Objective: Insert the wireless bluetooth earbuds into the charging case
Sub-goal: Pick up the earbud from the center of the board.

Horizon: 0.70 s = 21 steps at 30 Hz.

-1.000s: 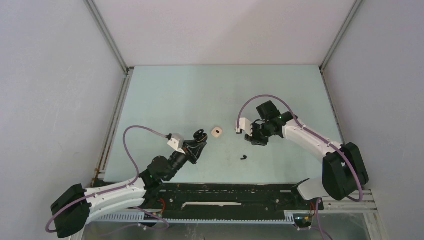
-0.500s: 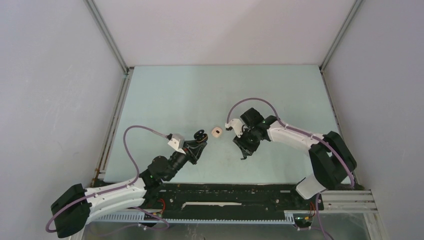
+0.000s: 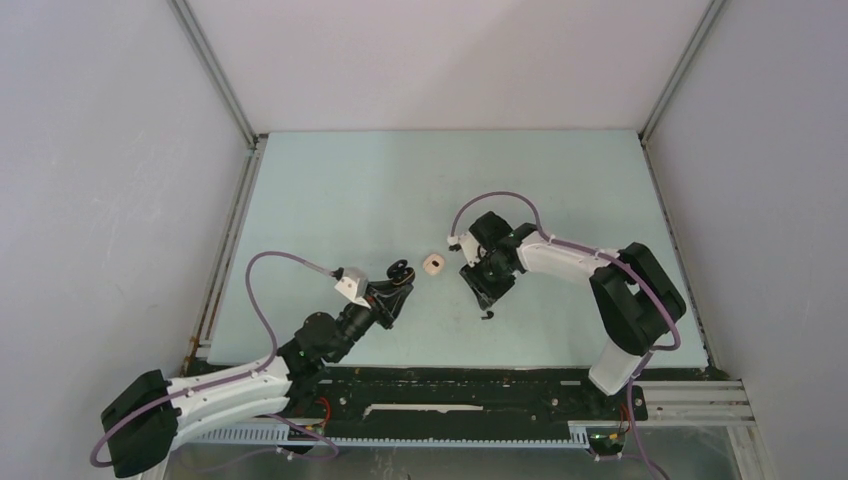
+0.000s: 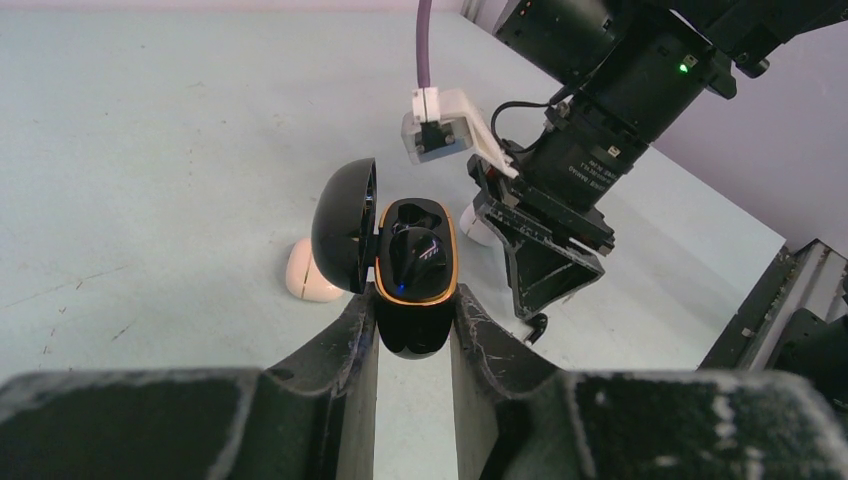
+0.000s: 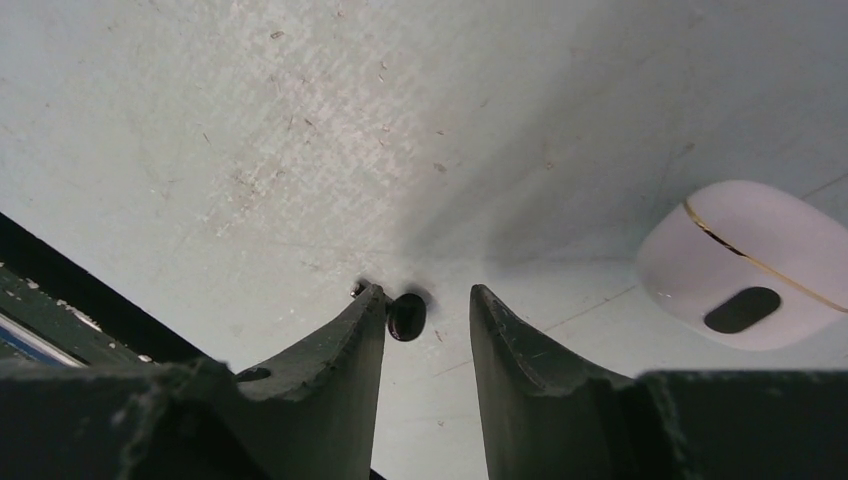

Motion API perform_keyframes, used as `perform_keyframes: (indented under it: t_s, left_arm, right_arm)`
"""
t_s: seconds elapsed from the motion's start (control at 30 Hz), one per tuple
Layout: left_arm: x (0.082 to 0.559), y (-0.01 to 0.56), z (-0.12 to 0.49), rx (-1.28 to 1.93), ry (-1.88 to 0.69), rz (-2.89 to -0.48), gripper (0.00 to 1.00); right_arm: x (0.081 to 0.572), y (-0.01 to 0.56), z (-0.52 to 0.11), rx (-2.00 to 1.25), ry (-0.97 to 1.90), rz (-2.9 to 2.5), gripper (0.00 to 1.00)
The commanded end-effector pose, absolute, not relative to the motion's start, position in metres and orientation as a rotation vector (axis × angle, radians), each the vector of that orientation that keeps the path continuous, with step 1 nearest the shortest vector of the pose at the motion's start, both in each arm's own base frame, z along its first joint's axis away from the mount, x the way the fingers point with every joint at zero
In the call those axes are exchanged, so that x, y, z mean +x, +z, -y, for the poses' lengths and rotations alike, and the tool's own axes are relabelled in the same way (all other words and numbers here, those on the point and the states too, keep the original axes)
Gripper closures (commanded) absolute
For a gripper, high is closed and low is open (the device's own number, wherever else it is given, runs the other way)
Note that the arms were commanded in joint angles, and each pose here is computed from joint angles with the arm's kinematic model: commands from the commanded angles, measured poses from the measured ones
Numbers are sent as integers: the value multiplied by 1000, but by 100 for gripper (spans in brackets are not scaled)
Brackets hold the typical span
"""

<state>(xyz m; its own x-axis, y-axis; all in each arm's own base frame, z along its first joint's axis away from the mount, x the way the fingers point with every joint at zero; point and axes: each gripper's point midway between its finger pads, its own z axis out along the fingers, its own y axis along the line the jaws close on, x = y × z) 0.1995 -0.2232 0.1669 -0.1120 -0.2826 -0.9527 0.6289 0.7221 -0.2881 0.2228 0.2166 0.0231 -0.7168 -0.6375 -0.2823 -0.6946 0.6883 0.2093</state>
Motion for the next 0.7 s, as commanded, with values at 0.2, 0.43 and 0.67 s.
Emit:
perform_keyframes:
  t_s: [0.2,0.43,0.67]
  left_arm:
    - [201,188,222,250,-825,-1442,99]
    - [201,189,220,247,-821,-1441,99]
    - [201,189,224,253,-829,-1443,99]
  right_arm:
    - [218,12,-217,-1204,248,-2702,57]
    - [214,4,-207,-1261,175,-2702,56]
    - [211,10,-209,-1280,213,-2671,64]
